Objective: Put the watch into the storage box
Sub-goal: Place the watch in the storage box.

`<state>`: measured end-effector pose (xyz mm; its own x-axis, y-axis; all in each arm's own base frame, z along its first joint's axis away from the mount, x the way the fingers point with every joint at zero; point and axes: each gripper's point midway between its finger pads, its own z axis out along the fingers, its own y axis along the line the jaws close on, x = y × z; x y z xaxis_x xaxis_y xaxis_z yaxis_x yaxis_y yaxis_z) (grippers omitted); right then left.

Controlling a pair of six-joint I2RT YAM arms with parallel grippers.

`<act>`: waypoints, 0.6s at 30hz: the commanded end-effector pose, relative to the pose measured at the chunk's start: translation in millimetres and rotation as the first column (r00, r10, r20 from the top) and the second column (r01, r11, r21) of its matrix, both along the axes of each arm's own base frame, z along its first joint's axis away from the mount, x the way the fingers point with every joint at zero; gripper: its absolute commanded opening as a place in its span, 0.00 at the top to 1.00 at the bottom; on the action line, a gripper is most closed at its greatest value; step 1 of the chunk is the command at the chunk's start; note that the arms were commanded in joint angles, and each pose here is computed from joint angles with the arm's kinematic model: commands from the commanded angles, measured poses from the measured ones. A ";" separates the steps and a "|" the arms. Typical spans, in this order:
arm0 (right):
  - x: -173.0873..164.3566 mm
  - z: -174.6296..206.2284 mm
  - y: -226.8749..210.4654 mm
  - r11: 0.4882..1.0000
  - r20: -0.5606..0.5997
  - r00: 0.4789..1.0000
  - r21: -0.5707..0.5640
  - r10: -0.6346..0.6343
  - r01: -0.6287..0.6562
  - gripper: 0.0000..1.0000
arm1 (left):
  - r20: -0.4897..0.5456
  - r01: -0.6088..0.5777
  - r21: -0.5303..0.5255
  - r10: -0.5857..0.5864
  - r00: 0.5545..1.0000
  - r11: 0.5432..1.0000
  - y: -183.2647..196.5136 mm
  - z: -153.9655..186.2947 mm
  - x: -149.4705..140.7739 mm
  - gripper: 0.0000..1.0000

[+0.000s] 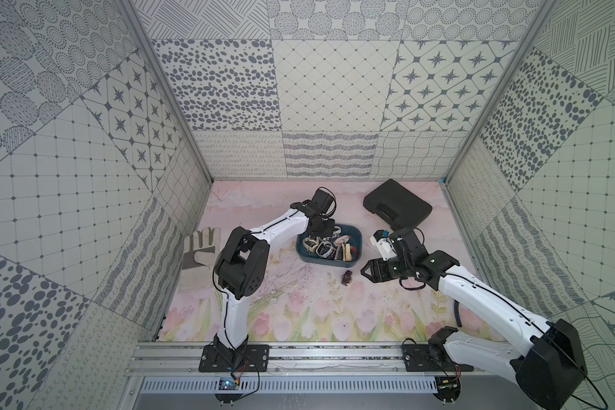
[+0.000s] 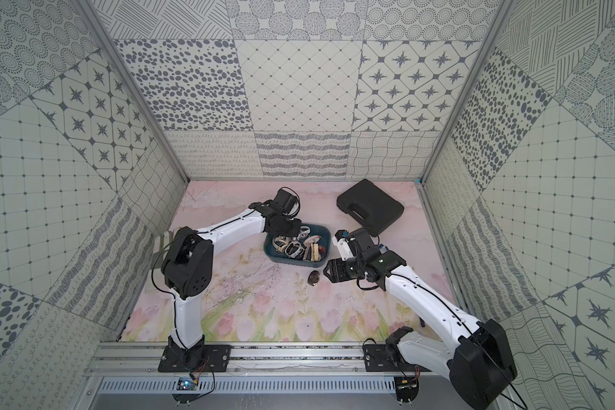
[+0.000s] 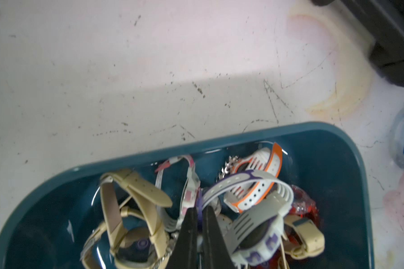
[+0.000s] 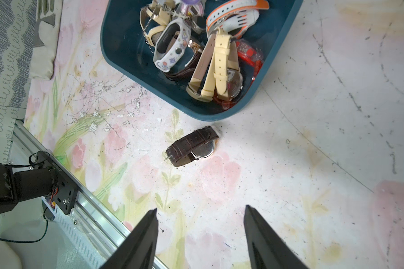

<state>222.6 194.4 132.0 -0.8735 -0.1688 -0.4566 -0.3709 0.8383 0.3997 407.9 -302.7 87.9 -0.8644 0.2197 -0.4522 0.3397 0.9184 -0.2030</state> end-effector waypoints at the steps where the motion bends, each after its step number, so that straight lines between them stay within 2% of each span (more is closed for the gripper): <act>1: 3.2 6.6 2.1 0.999 0.040 0.999 0.026 -0.024 0.022 0.37 | -0.001 0.041 0.080 -0.041 0.999 0.996 1.4 -10.1 13.9 1.00; 11: 0.9 10.0 -3.4 0.999 0.058 0.998 0.016 -0.037 0.036 0.37 | -0.023 0.071 0.096 -0.069 0.997 0.993 -3.6 -25.3 15.1 1.00; 15: -0.1 9.2 -2.9 0.999 0.051 0.998 0.017 -0.036 0.035 0.37 | -0.026 0.069 0.110 -0.066 0.997 0.992 -1.9 -30.3 15.9 0.66; 18: -0.7 9.9 -3.7 0.999 0.048 0.998 0.019 -0.043 0.042 0.36 | -0.001 0.060 0.082 -0.060 0.998 0.995 -2.8 -16.7 14.1 0.53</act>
